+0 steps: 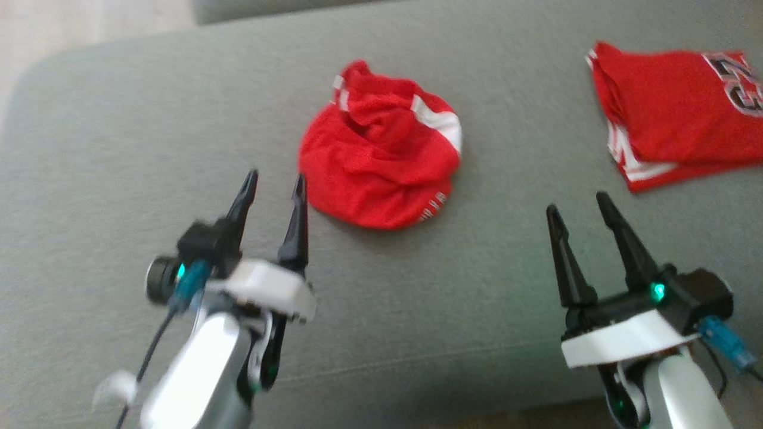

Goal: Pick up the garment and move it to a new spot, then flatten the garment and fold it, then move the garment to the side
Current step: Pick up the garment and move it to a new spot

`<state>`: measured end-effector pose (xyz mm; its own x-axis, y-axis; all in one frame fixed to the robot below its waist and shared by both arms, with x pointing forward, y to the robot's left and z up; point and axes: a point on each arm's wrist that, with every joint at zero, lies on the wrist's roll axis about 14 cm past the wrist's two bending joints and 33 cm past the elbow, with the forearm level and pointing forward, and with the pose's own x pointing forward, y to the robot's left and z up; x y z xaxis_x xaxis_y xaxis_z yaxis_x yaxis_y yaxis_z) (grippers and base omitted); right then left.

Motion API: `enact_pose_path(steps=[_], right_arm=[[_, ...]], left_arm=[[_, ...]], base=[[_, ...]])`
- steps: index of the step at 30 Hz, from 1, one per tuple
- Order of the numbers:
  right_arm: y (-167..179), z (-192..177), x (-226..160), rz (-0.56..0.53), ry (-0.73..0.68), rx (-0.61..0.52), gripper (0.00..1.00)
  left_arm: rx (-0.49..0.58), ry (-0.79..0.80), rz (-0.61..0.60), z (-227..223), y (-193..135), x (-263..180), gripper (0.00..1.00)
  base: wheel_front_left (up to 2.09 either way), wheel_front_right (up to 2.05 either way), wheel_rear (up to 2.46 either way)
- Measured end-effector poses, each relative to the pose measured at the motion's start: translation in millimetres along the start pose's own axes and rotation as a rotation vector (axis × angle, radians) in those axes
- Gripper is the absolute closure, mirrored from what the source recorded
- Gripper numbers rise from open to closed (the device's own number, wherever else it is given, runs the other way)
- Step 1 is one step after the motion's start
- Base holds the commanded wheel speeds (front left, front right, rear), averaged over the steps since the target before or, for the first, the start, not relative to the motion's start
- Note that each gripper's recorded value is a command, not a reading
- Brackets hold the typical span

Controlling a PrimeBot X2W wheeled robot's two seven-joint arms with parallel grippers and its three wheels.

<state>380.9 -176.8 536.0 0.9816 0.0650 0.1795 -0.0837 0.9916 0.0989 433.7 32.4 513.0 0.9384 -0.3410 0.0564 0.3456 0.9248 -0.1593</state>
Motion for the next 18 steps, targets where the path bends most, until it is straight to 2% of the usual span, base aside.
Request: enact_pose_path(steps=[7, 11, 18], right_arm=[[25.9, -1.1, -8.8, 0.072, 0.006, 0.025, 0.00], [41.5, -11.1, -18.3, 0.118, 0.043, 0.023, 0.00], [60.5, -28.9, -40.2, 0.171, 0.109, 0.031, 0.00]], left_arm=[[0.074, -0.184, 0.250, 56.3, 45.8, -82.1, 0.00], [0.189, -0.132, 0.321, 37.9, 53.6, -130.0, 0.00], [0.164, -0.082, 0.394, 20.5, 60.2, -172.5, 0.00]], base=[[0.00, 0.00, 0.00], [0.00, 0.00, 0.00], [0.00, 0.00, 0.00]])
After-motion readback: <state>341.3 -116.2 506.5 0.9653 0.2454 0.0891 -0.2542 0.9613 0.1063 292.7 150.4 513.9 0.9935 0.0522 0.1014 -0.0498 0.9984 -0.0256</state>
